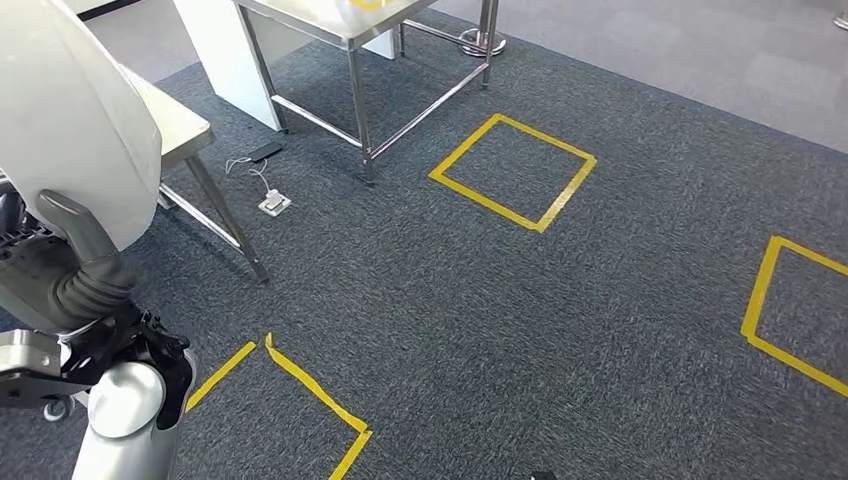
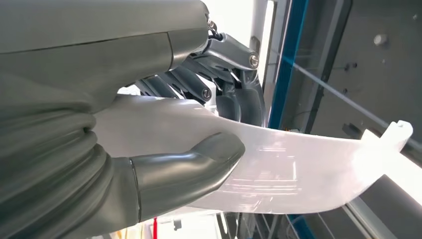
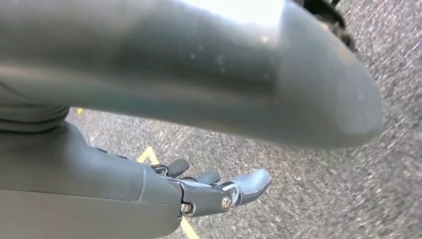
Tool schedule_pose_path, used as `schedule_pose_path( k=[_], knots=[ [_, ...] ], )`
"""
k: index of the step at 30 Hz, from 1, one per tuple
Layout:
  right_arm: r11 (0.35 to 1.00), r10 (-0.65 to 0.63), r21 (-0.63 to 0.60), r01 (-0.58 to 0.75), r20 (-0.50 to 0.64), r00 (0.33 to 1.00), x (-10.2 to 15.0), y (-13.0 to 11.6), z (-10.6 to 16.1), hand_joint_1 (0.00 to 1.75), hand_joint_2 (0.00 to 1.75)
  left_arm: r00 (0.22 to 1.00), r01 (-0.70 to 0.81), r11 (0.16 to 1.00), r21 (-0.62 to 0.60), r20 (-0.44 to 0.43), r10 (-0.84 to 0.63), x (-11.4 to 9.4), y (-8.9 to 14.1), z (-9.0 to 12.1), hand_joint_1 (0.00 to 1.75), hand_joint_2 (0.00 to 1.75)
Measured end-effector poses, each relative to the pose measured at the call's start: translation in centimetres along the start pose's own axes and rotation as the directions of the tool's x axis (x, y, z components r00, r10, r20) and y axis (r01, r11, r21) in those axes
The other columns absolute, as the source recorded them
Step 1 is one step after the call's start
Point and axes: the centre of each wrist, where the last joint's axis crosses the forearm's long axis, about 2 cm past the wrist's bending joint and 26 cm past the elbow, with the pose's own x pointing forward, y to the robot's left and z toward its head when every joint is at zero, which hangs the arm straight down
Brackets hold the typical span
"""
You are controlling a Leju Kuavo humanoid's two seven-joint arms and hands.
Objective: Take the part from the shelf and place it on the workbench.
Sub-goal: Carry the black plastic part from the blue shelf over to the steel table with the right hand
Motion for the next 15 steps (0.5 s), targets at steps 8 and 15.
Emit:
schedule_pose_path(
  k=[8,15],
  knots=[
    [1.0,-0.013,-0.002,0.013,0.005,1.0,-0.05,-0.03,0.0,0.0,0.0,1.0,-0.009,1.0,0.003,-0.022,0.009,-0.32,-0.17,0.12,1.75,1.75],
    [1.0,-0.014,-0.004,0.014,0.011,1.0,0.14,0.14,-0.02,0.0,0.0,1.0,-0.012,1.0,0.006,-0.024,0.012,-0.57,-0.14,-0.1,1.75,1.75]
  ],
)
